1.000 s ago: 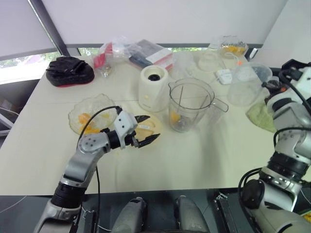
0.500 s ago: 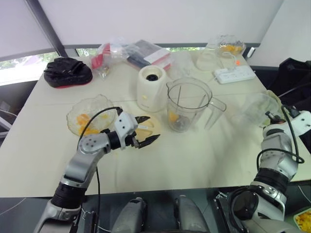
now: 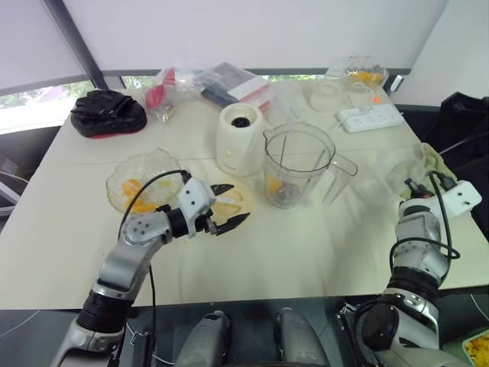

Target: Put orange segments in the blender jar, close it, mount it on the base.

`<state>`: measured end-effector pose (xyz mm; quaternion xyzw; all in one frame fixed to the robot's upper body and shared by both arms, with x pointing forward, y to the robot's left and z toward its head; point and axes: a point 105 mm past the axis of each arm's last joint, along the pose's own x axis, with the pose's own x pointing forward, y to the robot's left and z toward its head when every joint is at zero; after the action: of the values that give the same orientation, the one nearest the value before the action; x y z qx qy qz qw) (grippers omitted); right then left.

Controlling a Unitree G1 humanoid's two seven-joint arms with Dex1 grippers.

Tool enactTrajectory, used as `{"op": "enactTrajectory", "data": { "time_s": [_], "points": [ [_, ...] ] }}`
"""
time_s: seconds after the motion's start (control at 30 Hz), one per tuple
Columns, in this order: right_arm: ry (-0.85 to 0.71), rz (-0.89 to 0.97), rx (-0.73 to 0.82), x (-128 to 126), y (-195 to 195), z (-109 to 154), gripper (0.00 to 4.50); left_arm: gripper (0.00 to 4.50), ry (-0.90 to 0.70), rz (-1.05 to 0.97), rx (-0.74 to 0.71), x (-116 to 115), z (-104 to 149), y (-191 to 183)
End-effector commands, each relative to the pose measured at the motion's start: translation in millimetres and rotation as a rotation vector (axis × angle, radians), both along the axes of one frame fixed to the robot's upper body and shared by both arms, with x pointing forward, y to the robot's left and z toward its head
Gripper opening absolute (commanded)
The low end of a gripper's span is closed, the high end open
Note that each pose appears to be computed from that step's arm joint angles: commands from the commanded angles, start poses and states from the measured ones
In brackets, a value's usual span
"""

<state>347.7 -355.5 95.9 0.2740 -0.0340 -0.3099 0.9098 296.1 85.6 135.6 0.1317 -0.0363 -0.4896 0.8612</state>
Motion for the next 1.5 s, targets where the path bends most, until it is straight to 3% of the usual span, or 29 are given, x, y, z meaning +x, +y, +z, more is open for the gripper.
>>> {"op": "enactTrajectory", "data": {
  "time_s": [0.03, 0.2, 0.3, 0.37, 0.57, 0.83, 1.23, 1.37, 1.5],
  "points": [
    [-0.021, -0.019, -0.036, -3.3, -4.4, 11.1, 0.03, 3.89, -0.042, -0.011, 0.001, -2.9, 8.7, -1.7],
    [0.013, -0.037, -0.049, -6.2, -9.2, 6.3, 0.03, 3.89, -0.043, -0.011, 0.002, -2.1, 8.9, -2.2],
    [0.019, -0.024, -0.074, -5.2, -9.7, 8.0, 0.92, 3.89, -0.043, -0.01, 0.003, -2.7, 8.6, -1.7],
    [0.019, -0.01, -0.087, -4.3, -8.3, 9.9, 1.88, 3.89, -0.044, -0.008, 0.003, -2.8, 8.5, -1.6],
    [0.044, 0.006, -0.127, -9.6, -4.5, 10.7, 1.88, 3.89, -0.043, -0.006, 0.0, -3.3, 7.9, -3.0],
    [0.097, 0.045, -0.183, -35.9, 6.4, 2.9, 1.88, 3.89, -0.038, -0.004, -0.006, -5.5, 5.4, -3.9],
    [0.063, 0.249, -0.316, -57.8, 43.2, 30.0, 1.88, 3.89, -0.025, -0.032, 0.015, -0.9, 0.8, -1.3],
    [0.074, 0.5, -0.428, -65.9, 67.6, 49.0, 1.88, 3.89, -0.027, -0.033, 0.034, 7.0, 2.0, 5.4],
    [0.064, 0.828, -0.582, -91.0, 93.4, 73.3, 1.88, 3.89, -0.023, -0.032, 0.078, 19.2, 4.6, 17.7]
  ]
}}
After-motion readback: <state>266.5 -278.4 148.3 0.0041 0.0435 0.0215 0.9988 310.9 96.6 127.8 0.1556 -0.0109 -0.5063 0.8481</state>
